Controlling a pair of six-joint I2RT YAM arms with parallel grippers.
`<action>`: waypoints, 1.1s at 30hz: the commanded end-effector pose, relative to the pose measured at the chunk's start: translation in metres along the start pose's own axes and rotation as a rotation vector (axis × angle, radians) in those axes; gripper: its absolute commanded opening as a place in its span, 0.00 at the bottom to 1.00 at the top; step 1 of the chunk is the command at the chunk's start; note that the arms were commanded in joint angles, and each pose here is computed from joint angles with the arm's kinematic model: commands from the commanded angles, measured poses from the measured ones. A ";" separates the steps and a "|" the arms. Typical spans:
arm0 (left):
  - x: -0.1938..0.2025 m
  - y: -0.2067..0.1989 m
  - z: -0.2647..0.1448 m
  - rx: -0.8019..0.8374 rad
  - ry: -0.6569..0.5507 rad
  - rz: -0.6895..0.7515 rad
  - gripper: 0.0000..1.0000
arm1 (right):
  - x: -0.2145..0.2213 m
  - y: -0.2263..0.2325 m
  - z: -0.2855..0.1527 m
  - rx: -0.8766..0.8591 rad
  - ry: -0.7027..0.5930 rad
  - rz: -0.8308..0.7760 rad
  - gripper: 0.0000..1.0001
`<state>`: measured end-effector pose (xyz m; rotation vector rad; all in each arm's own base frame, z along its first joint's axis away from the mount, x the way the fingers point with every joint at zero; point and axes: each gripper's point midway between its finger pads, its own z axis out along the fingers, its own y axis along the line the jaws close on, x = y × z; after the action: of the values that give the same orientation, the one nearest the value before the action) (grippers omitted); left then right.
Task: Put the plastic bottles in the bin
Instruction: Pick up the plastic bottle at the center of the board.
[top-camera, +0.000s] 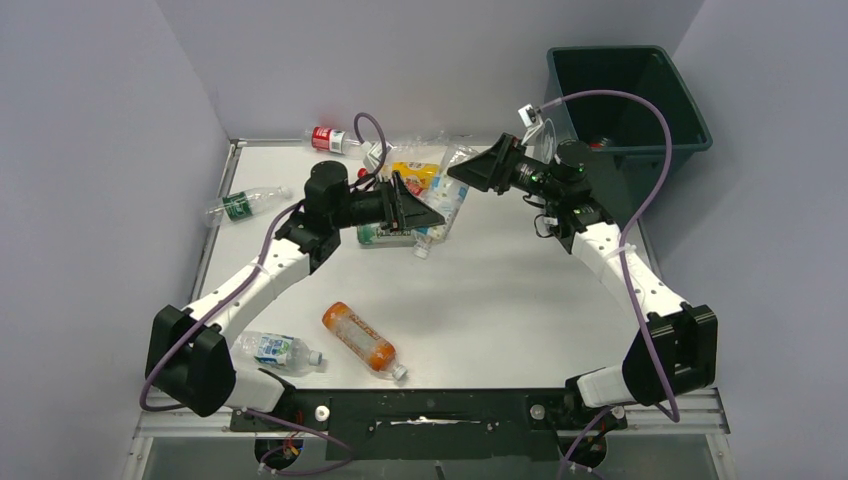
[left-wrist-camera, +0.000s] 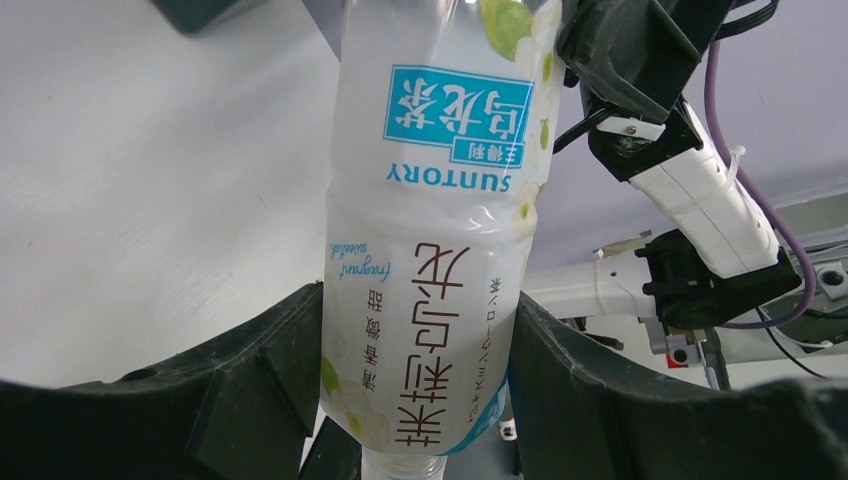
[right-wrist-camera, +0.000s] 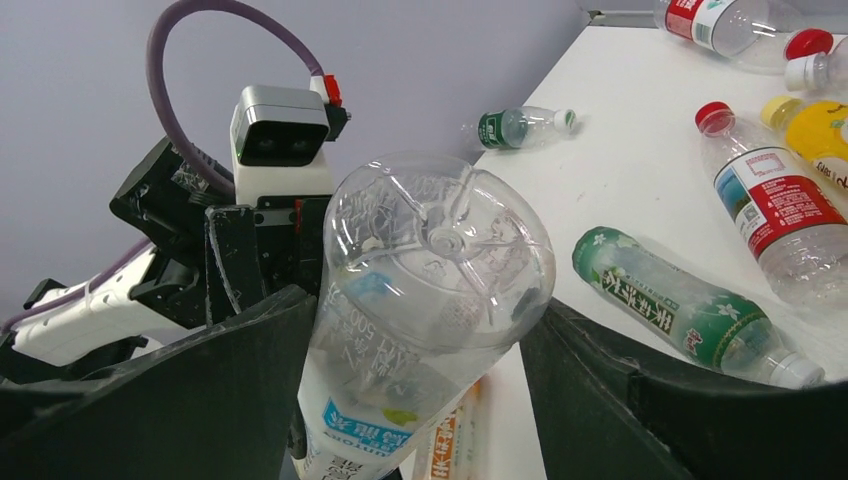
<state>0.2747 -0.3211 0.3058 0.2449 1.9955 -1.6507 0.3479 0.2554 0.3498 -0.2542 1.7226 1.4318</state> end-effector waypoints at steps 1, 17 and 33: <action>-0.012 -0.010 0.004 0.038 -0.039 0.061 0.58 | -0.019 0.028 0.001 -0.078 -0.045 -0.081 0.70; -0.035 0.003 -0.019 -0.089 -0.097 0.141 0.83 | -0.053 0.020 -0.027 0.017 -0.097 -0.154 0.60; -0.051 0.041 -0.077 -0.307 -0.155 0.139 0.85 | -0.211 0.019 -0.141 0.263 -0.402 -0.363 0.60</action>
<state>0.3164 -0.2387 0.2919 0.1016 2.0541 -1.2883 0.4047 0.0995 0.4680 -0.1245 1.5149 0.9985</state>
